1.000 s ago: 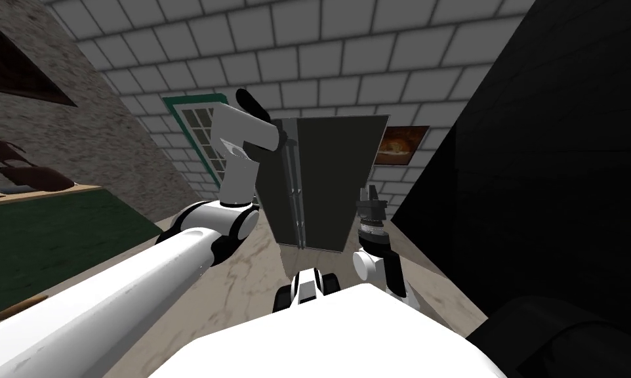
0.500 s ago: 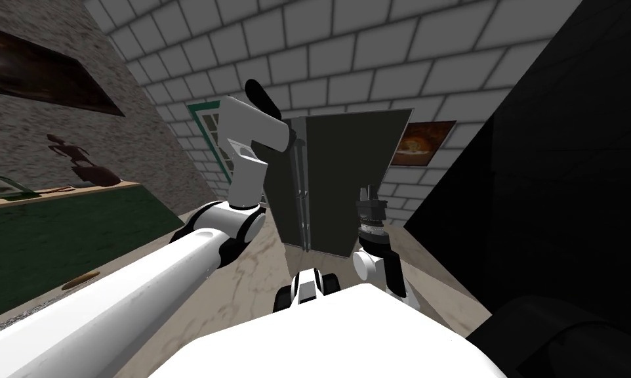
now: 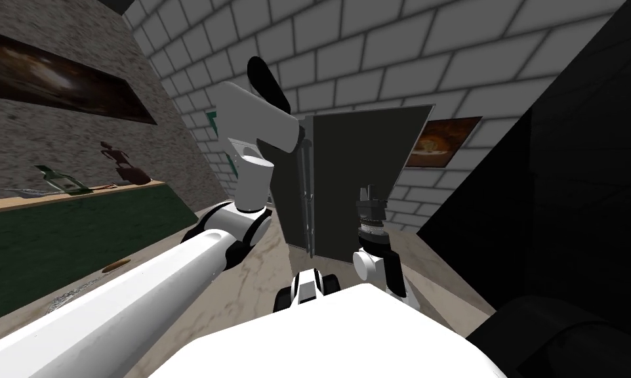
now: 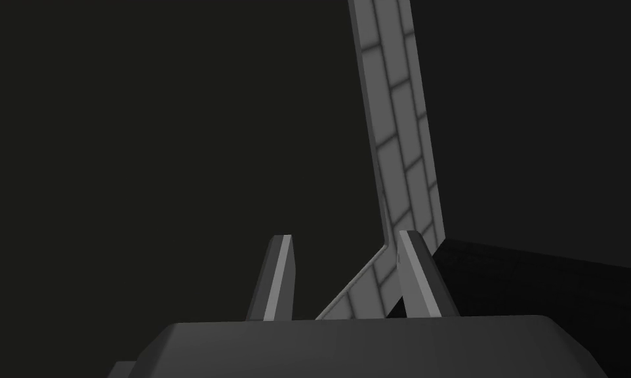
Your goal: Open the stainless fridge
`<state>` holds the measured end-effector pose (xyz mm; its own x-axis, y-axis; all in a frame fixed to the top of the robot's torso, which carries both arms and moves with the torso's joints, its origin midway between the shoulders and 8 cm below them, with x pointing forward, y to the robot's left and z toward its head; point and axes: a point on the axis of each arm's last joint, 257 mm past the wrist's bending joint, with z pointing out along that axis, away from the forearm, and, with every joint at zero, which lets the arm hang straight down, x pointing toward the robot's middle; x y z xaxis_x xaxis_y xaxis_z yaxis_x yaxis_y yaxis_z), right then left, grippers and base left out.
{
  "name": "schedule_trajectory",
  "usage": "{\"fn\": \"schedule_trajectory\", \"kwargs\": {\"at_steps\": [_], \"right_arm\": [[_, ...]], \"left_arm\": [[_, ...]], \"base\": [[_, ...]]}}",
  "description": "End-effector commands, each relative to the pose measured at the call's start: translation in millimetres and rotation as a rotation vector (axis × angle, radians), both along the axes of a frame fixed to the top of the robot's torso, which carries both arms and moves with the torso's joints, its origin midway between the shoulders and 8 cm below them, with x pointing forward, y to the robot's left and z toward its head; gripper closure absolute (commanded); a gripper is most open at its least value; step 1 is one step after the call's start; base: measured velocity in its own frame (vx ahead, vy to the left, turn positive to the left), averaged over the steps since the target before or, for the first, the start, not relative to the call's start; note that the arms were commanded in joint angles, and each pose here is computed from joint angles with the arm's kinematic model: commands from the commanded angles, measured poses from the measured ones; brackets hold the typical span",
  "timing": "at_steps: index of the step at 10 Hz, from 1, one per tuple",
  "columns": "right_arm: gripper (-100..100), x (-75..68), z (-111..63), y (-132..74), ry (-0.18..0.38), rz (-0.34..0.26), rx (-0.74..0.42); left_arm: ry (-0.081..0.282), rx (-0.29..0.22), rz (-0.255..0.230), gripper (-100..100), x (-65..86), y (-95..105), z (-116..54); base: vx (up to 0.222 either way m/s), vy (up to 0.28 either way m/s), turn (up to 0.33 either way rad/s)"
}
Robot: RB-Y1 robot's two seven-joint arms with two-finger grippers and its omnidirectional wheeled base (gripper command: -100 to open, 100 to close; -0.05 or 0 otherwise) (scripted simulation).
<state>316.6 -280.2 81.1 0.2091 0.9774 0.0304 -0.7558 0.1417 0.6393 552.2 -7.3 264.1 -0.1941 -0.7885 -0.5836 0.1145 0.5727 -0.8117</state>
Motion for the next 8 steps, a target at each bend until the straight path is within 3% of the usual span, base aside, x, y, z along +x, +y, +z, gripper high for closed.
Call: {"fn": "schedule_trajectory", "kwargs": {"at_steps": [1, 2, 3, 4, 8], "right_arm": [[0, 0.0, 0.0, 0, 0.0, 0.0, 0.0], [0, 0.0, 0.0, 0, 0.0, 0.0, 0.0], [0, 0.0, 0.0, 0, 0.0, 0.0, 0.0], [0, 0.0, 0.0, 0, 0.0, 0.0, 0.0], [0, 0.0, 0.0, 0, 0.0, 0.0, -0.001]], "left_arm": [[0.038, 0.007, -0.017, 100, -10.7, -15.3, -16.6], [-0.001, -0.003, -0.026, 100, -14.2, -16.3, 0.4], [-0.001, -0.007, -0.087, 100, -25.9, -35.5, 3.2], [-0.001, -0.007, -0.087, 100, -25.9, -35.5, 3.2], [0.025, -0.008, -0.2, 100, -44.6, -69.8, -2.3]], "base": [[0.042, 0.012, 0.039], [0.008, 0.0, -0.015], [0.038, 0.179, -0.134], [0.025, 0.238, -0.122], [0.001, 0.263, -0.072]]}}
